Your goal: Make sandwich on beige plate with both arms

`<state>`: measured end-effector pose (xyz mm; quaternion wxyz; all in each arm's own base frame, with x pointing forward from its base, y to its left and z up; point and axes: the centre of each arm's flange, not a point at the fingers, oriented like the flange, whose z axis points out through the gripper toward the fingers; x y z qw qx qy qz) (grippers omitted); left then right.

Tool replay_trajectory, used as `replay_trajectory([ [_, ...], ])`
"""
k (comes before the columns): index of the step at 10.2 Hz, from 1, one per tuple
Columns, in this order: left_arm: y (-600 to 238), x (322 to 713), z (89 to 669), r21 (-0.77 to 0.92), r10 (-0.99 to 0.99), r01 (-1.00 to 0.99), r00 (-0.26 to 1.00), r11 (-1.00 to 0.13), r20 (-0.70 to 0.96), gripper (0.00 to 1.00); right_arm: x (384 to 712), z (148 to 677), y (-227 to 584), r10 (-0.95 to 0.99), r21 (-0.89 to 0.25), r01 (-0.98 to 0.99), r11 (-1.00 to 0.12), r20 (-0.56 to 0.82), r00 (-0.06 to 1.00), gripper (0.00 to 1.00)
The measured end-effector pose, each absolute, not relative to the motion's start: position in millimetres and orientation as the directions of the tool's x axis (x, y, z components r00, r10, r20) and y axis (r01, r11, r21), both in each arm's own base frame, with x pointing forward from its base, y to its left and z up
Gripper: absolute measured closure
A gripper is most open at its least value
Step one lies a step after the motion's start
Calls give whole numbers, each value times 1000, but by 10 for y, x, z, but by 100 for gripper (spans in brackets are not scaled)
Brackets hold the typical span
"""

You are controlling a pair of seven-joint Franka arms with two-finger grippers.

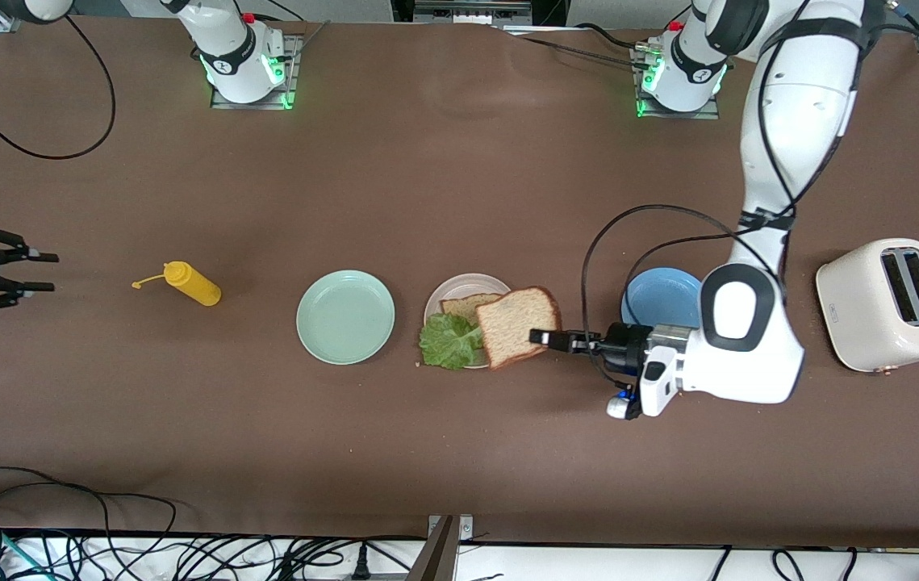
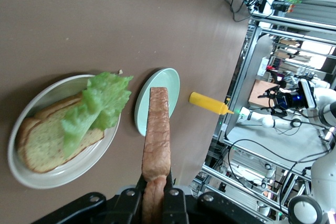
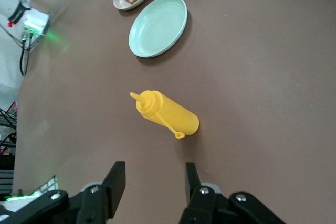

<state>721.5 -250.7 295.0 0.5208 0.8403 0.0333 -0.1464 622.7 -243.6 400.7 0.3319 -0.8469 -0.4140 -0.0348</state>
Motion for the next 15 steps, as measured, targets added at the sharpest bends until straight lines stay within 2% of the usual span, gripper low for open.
replay_trajectory([
  [2,-2663,7192,2730,880,-96,187,963,-437,-252,90,6218,4659,-2023,637,-482,586,-652,73,768,45],
  [4,-2765,7140,2533,877,-105,177,963,-446,-248,90,6238,5208,-1534,561,-302,514,-803,-93,822,43],
  [5,-2831,7103,2448,875,-112,175,962,-451,-250,90,6258,5379,-1346,518,-230,484,-845,-118,848,37],
  [7,-2979,7043,2307,870,-111,162,965,-465,-239,90,6273,5474,-1211,376,-157,352,-923,-156,913,9],
  [8,-3047,7008,2238,868,-111,147,968,-473,-225,90,6271,5493,-1185,281,-134,260,-956,-172,944,0],
  [11,-3080,6961,2071,863,-106,133,972,-488,-209,90,6243,5658,-781,104,-86,89,-992,-193,976,0],
  [15,-3153,6937,1973,853,-84,132,976,-505,-201,88,6242,5655,-523,91,-42,84,-996,-218,972,0],
])
